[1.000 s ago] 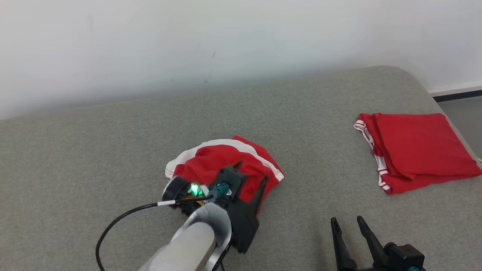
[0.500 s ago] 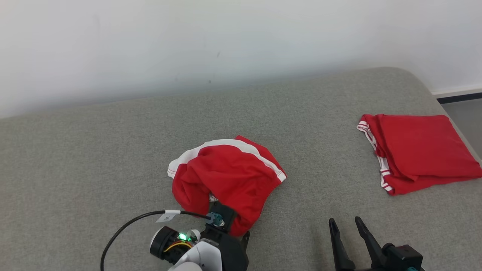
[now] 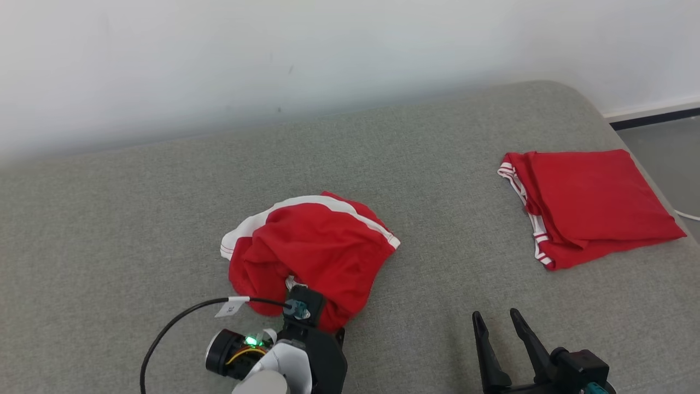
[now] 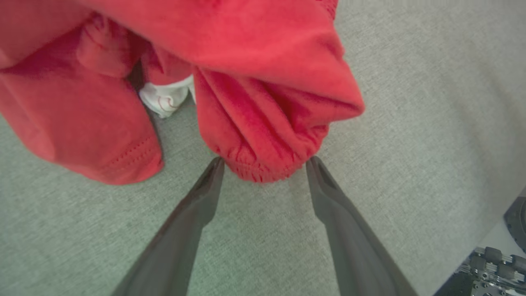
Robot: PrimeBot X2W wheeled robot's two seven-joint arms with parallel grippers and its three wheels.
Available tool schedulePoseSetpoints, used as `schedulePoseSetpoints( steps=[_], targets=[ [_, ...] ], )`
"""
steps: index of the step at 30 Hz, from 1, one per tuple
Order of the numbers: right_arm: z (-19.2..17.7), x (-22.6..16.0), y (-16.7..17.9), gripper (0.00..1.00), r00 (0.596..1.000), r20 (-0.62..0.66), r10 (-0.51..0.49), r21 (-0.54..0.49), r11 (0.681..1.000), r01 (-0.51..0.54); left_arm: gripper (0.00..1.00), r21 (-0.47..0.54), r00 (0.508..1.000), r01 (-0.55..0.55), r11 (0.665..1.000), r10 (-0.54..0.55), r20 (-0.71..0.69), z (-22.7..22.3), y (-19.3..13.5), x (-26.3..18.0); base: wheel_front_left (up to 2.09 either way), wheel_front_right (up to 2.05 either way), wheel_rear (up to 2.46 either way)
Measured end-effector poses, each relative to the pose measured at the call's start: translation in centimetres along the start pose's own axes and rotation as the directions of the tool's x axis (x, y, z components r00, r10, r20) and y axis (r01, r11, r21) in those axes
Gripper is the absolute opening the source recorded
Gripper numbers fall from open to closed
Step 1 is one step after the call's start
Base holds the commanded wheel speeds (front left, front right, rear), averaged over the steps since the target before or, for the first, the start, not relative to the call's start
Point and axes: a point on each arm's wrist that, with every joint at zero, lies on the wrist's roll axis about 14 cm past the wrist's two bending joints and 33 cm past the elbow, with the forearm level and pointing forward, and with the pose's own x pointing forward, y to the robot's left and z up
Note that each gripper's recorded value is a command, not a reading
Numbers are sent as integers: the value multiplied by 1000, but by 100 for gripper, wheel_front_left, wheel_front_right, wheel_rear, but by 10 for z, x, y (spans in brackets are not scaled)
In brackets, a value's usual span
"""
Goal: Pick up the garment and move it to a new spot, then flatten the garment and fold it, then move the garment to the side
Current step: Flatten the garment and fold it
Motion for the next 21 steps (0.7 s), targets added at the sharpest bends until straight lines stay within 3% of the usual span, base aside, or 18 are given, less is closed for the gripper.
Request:
schedulePoseSetpoints(
  steps=[7,8,10,17,21],
  targets=[
    [-1,-1,-3,100,1000,-3,-10,-1,1000,10,100,-16,999,-17,1000,18,32,16,5,14,0,0,0],
    [-1,-1,-3,100,1000,-4,-12,-2,1000,12,58,-17,999,-20,1000,20,31,16,5,16,0,0,0],
    [-1,0,-5,100,1000,-4,-16,-2,1000,16,0,-26,999,-19,999,20,46,22,6,19,0,0,0],
    [-4,1,-8,100,1000,-11,-27,0,1000,27,0,-31,985,54,998,-48,166,60,-6,23,0,0,0],
    [-3,2,-7,100,1000,-5,-25,2,1000,25,0,-25,938,167,986,-151,312,109,-28,13,0,0,0]
  ],
)
